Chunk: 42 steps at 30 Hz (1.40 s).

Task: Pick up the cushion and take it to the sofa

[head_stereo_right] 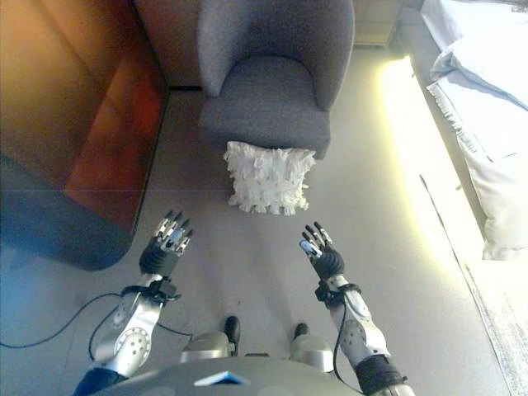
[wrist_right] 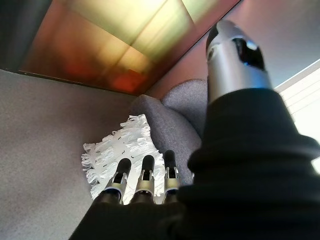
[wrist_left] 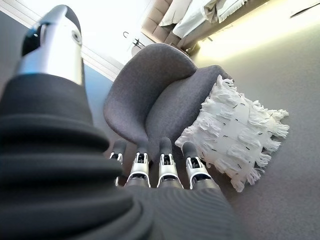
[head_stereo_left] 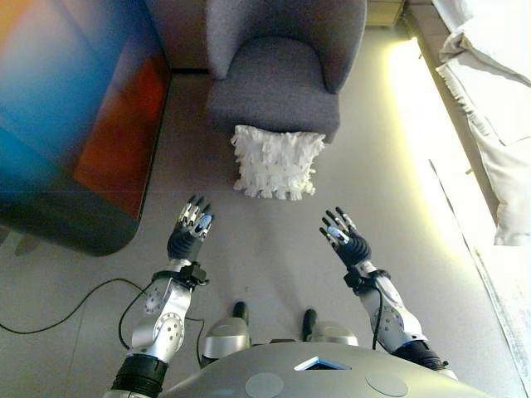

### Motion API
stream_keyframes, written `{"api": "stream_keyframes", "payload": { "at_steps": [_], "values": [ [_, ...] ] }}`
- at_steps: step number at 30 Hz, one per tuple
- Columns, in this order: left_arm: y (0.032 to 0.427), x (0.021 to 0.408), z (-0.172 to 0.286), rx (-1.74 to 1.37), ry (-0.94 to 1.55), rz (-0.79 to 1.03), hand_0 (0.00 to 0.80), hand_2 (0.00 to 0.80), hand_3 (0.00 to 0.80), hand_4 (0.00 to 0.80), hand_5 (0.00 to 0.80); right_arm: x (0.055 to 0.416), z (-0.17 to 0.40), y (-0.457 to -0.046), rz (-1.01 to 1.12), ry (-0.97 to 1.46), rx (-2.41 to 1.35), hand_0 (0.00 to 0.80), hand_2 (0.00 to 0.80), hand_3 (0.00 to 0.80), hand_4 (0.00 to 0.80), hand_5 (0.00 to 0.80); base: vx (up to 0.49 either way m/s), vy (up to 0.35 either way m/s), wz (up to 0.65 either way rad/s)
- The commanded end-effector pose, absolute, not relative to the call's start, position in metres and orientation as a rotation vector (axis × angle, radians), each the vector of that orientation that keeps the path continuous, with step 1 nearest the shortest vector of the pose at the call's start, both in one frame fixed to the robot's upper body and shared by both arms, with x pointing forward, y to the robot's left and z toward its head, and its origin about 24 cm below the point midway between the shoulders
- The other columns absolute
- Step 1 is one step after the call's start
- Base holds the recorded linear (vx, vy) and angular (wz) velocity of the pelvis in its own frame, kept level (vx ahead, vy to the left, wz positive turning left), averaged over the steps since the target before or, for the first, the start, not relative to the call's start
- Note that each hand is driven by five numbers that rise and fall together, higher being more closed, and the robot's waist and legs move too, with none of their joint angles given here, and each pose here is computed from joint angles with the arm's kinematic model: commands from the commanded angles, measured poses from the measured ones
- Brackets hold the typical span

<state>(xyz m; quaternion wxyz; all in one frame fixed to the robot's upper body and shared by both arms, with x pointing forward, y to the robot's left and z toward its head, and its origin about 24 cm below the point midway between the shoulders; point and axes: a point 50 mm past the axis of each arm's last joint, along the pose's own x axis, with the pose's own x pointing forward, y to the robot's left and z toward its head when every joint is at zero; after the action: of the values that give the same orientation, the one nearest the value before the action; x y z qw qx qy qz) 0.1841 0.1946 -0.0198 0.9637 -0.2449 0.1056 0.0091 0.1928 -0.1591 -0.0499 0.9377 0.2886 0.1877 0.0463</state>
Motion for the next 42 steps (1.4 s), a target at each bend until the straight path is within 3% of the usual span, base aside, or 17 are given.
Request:
{"api": "stream_keyframes", "payload": {
  "at_steps": [1,19,24,34,42],
  "values": [
    [0.196,0.196,0.005,-0.477,0.078,-0.041,0.000,0.000,0.000,0.000,0.000,0.206,-0.026,-0.159,0.125,0.247,0.608,0.000,0.000,0.000,0.000,0.000,-0.013,0.047,0.08],
    [0.208,0.206,0.010,-0.419,0.060,-0.021,0.000,0.000,0.000,0.000,0.000,0.215,-0.024,-0.145,0.146,0.231,0.649,0.000,0.000,0.000,0.000,0.000,0.008,0.092,0.03],
    [0.217,0.197,0.005,-0.378,0.100,-0.023,0.000,0.000,0.000,0.000,0.000,0.202,-0.026,-0.146,0.121,0.248,0.654,0.000,0.000,0.000,0.000,0.000,0.110,0.177,0.02],
    [0.207,0.204,0.008,-0.409,0.078,-0.061,0.000,0.000,0.000,0.000,0.000,0.201,-0.031,-0.174,0.067,0.235,0.640,0.000,0.000,0.000,0.000,0.000,0.353,-0.087,0.09],
    [0.205,0.183,-0.006,-0.441,0.151,-0.008,0.000,0.000,0.000,0.000,0.000,0.184,-0.043,-0.172,0.079,0.325,0.635,0.000,0.000,0.000,0.000,0.000,0.626,-0.193,0.26]
  ]
}}
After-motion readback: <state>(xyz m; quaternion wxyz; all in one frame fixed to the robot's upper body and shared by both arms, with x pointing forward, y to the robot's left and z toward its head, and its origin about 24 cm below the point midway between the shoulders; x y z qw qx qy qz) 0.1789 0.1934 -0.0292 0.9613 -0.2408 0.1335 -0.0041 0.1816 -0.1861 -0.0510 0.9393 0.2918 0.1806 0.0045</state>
